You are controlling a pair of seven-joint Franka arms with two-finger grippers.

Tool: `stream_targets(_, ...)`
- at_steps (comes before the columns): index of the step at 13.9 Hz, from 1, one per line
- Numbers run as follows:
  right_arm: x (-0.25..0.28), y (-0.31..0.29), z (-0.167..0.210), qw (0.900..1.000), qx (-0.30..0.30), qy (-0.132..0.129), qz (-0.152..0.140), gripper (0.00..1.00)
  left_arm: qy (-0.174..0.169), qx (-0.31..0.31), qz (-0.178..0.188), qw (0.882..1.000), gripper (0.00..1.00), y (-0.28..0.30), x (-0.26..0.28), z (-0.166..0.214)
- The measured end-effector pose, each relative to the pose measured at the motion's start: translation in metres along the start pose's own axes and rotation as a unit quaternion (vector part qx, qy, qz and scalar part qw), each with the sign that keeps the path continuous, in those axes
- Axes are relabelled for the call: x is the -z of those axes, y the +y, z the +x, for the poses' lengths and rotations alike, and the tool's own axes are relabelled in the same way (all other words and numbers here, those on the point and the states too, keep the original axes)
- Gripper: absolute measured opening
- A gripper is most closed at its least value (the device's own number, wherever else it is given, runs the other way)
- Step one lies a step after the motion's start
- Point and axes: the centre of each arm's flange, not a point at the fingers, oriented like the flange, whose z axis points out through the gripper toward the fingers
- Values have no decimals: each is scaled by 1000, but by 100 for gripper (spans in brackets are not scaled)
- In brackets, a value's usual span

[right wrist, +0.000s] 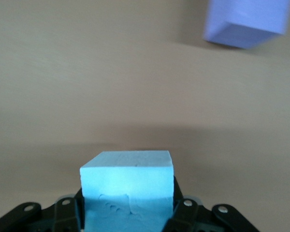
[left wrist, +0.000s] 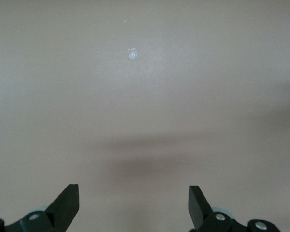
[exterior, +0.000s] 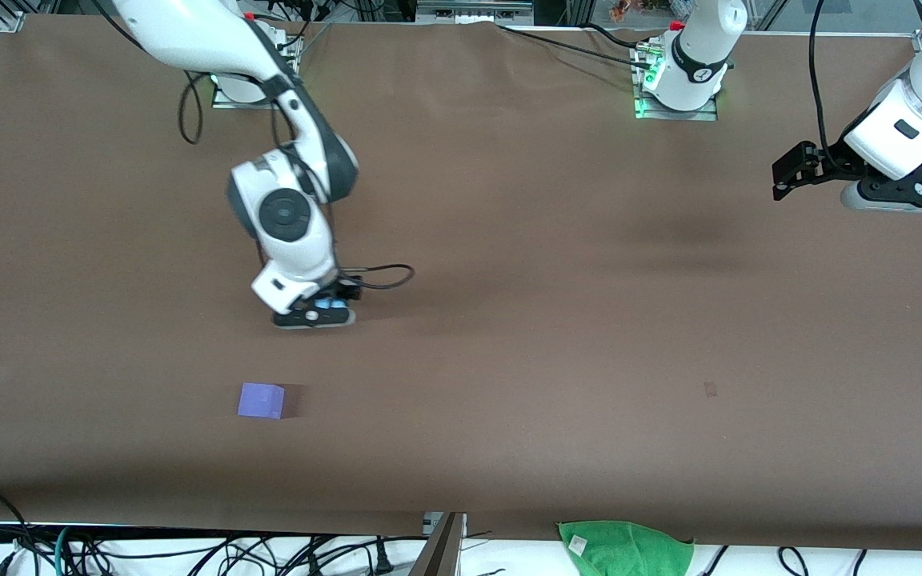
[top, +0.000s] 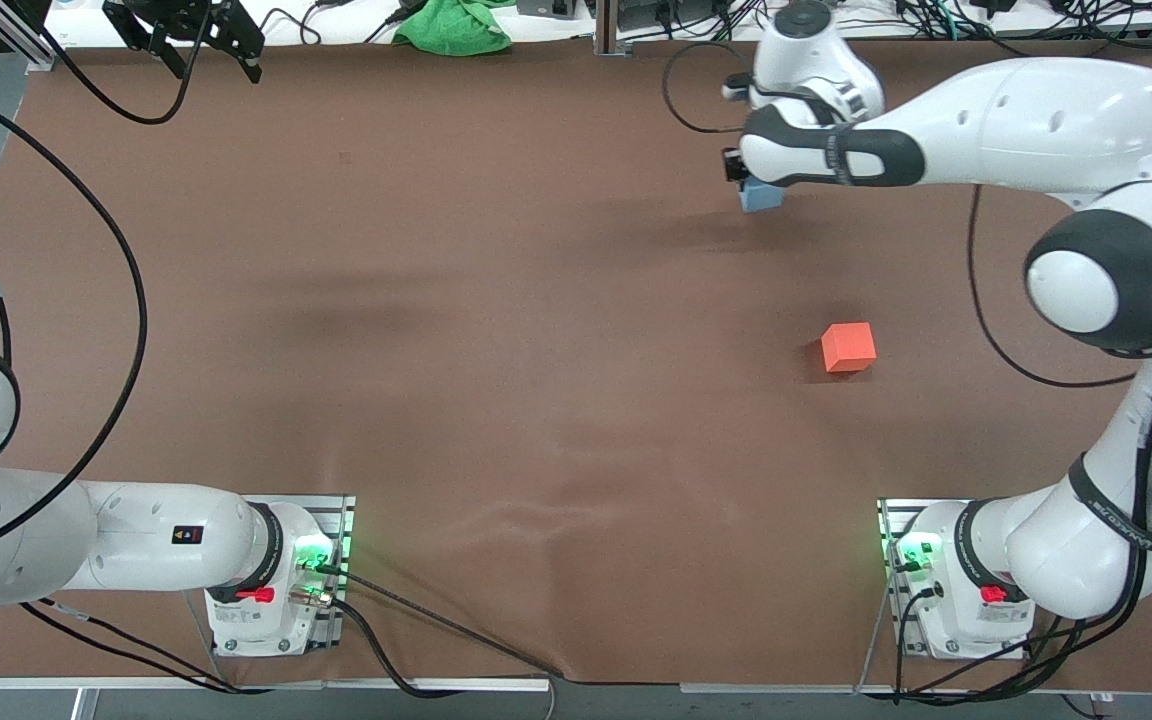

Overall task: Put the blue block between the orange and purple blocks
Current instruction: 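Carry the blue cube with the right gripper toward the orange cube, then lower the blue cube between orange and purple cubes, open right gripper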

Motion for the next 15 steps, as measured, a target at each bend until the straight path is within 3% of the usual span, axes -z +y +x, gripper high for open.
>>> stream_targets(5, -46, 102, -61, 1000, -16, 16, 18, 62, -1, 0, 0, 1000, 100, 0, 0, 0)
stream_targets(9, -55, 106, -67, 999, -39, 10, 31, 62, -1, 0, 0, 1000, 100, 0, 0, 0)
stream_targets(15, -78, 101, -67, 998, -44, 24, 42, 62, -1, 0, 0, 1000, 100, 0, 0, 0)
